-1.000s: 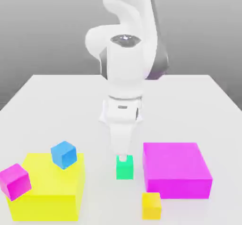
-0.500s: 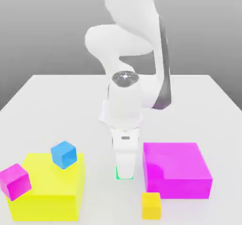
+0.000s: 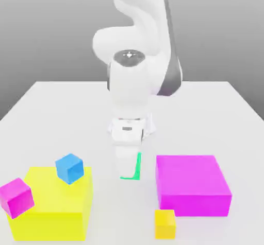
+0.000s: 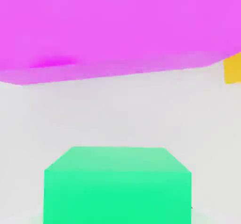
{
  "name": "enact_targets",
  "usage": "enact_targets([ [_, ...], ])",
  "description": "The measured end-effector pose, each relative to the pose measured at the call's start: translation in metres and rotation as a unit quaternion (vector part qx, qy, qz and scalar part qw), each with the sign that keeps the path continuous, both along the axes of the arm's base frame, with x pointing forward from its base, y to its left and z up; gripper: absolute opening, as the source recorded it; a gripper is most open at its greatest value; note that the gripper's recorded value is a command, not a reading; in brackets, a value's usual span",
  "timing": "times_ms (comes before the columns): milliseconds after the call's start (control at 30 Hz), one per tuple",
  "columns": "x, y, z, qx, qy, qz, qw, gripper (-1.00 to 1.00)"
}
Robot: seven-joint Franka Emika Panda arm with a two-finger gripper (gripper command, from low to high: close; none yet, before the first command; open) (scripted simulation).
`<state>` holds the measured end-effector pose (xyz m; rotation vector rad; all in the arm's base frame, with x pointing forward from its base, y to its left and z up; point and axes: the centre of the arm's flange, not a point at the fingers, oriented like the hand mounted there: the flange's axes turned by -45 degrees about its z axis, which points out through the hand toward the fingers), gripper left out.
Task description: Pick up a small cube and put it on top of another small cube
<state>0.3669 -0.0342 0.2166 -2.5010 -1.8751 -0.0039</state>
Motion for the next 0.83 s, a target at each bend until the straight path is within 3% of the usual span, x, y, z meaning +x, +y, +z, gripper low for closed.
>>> enact_targets([
  [267, 0.066, -0.093, 0.048, 0.002, 0.005, -0.237, 0.971, -1.00],
  [533, 0.096, -0.205, 0.116, -0.005, 0.002, -0.460, 0.888, -1.00],
  [667, 0.103, -0.211, 0.078, -0.006, 0.001, -0.477, 0.879, -1.00],
  [700, 0.102, -0.211, 0.067, -0.006, 0.001, -0.478, 0.878, 1.00],
  [833, 0.102, -0.211, 0.067, -0.006, 0.001, -0.478, 0.878, 1.00],
])
